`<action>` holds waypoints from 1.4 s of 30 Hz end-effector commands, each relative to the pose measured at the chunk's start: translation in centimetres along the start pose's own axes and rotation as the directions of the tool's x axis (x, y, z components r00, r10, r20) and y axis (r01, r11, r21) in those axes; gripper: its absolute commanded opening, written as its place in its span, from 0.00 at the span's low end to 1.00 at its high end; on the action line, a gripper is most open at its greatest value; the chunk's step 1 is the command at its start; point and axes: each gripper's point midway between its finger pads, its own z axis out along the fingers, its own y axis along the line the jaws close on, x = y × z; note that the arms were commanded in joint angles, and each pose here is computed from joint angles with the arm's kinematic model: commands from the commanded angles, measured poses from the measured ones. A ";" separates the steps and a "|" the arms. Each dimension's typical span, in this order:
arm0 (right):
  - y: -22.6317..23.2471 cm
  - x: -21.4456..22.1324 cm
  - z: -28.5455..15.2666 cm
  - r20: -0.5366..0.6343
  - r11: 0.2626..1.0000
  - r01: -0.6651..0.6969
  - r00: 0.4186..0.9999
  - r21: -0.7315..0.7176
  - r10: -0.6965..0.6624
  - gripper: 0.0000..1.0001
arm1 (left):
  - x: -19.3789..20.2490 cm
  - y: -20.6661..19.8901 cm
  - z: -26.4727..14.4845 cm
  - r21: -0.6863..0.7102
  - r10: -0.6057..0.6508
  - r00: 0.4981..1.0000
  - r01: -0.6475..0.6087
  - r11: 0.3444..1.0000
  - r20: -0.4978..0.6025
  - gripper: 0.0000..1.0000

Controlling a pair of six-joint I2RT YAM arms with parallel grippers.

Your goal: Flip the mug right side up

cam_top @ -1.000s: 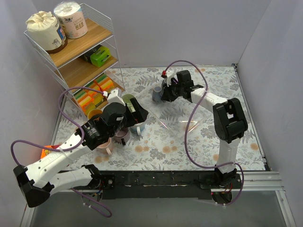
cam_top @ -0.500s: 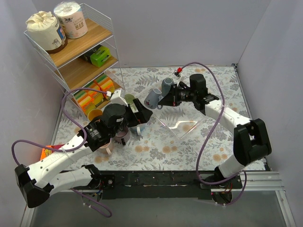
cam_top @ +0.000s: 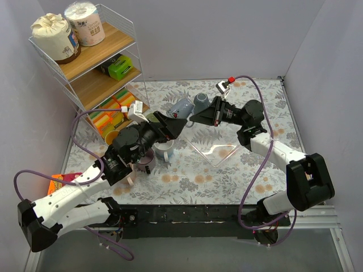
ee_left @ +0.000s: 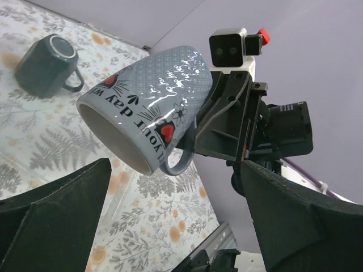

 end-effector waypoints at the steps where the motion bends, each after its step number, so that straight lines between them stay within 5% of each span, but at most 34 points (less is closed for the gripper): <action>1: 6.4 -1.7 -0.5 0.052 0.980 0.088 0.995 -0.176 -0.080 0.01 | -2.6 -3.9 0.3 0.142 -0.005 0.997 -0.007 0.990 0.081 0.98; 7: 7.0 -1.6 -0.5 0.043 0.979 0.086 0.996 -0.184 -0.080 0.01 | -4.3 -5.0 0.4 0.150 0.015 0.991 -0.035 0.988 0.133 0.97; 11: 6.8 -1.5 -0.6 0.048 0.981 0.079 0.996 -0.178 -0.071 0.01 | -4.7 -5.6 0.5 0.166 0.017 0.989 -0.041 0.985 0.144 0.77; 17: 6.7 -1.2 -0.8 0.052 0.981 0.077 0.996 -0.178 -0.068 0.01 | -3.1 -5.7 1.5 0.183 0.036 0.996 -0.051 0.982 0.083 0.64; 21: 6.7 -1.0 -0.9 0.055 0.981 0.077 0.996 -0.177 -0.068 0.01 | -2.9 -6.0 1.7 0.199 0.022 0.997 -0.038 0.979 0.080 0.41; 25: 5.8 -0.5 -1.0 0.058 0.987 0.055 0.997 -0.148 -0.047 0.01 | -3.0 -5.6 1.8 0.176 0.011 0.997 -0.025 0.984 0.079 0.00; 31: 3.6 0.2 -1.2 0.063 0.999 0.029 0.998 -0.045 -0.026 0.05 | -2.8 -4.6 1.8 0.104 0.001 0.999 -0.006 0.995 0.053 0.00; 36: 0.9 0.5 -1.7 0.032 0.986 0.060 0.997 0.157 -0.066 0.50 | -3.6 -4.3 1.4 0.015 -0.005 1.000 0.004 1.000 0.028 0.00; 37: 0.3 0.1 -1.8 0.041 0.976 0.071 0.996 0.204 -0.082 0.53 | -2.7 -2.9 1.5 -0.063 0.013 1.000 -0.014 0.998 -0.017 0.00; 42: -5.6 0.4 -5.4 -0.012 0.794 0.054 0.998 0.605 -0.059 0.56 | 0.9 0.1 1.1 -0.227 0.054 0.970 -0.109 0.968 -0.237 0.00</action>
